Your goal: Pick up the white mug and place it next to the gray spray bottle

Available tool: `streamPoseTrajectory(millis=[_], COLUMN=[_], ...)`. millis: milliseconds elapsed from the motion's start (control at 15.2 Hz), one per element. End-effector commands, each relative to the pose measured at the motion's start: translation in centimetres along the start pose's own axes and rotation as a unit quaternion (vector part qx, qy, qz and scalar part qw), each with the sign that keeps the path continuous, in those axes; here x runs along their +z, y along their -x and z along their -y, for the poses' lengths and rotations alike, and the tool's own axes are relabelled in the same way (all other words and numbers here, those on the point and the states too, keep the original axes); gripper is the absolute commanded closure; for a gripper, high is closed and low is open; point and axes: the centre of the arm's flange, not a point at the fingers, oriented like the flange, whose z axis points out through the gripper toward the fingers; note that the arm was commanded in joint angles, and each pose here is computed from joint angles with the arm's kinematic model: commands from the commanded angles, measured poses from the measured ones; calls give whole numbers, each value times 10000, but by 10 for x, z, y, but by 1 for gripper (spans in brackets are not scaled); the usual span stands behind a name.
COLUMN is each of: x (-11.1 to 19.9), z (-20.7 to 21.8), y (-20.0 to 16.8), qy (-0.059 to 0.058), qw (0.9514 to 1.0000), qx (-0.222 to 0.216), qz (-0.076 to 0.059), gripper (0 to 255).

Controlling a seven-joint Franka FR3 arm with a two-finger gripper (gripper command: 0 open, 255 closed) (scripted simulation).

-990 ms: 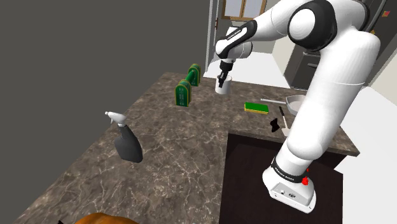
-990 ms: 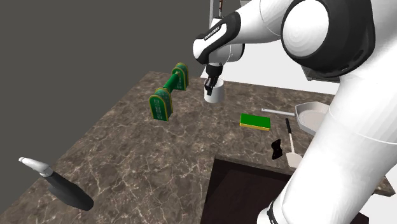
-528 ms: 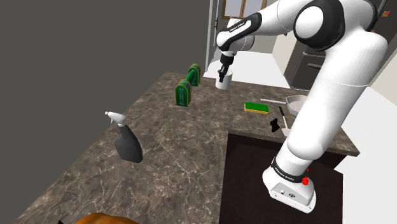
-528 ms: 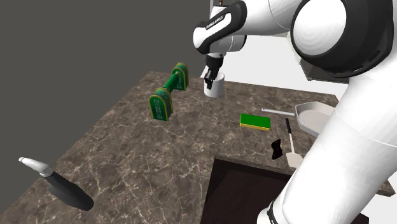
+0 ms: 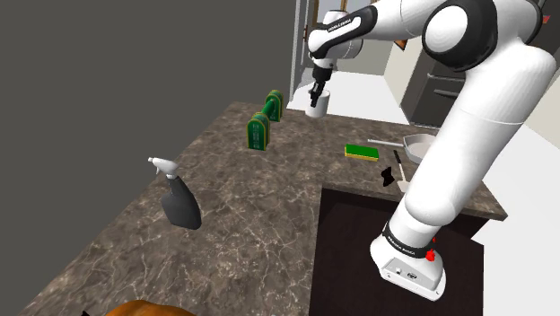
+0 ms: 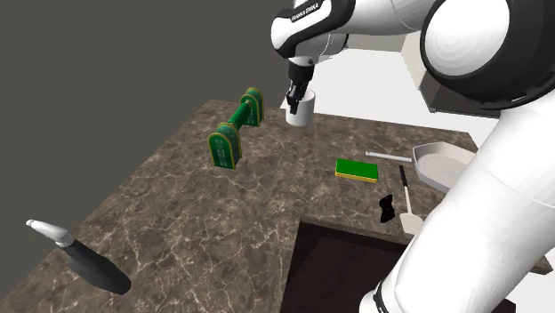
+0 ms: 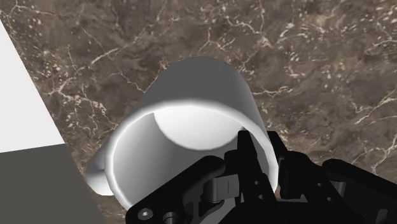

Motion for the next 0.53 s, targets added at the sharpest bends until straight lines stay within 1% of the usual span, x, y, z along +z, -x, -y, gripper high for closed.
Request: streamPoseTrajectory(millis=[0, 462], x=[-10, -46], z=[0, -1], y=[-2, -6], qy=[0, 0], qw=[10000, 10000], qx=[0, 0], qz=[0, 0], gripper=[255, 255])
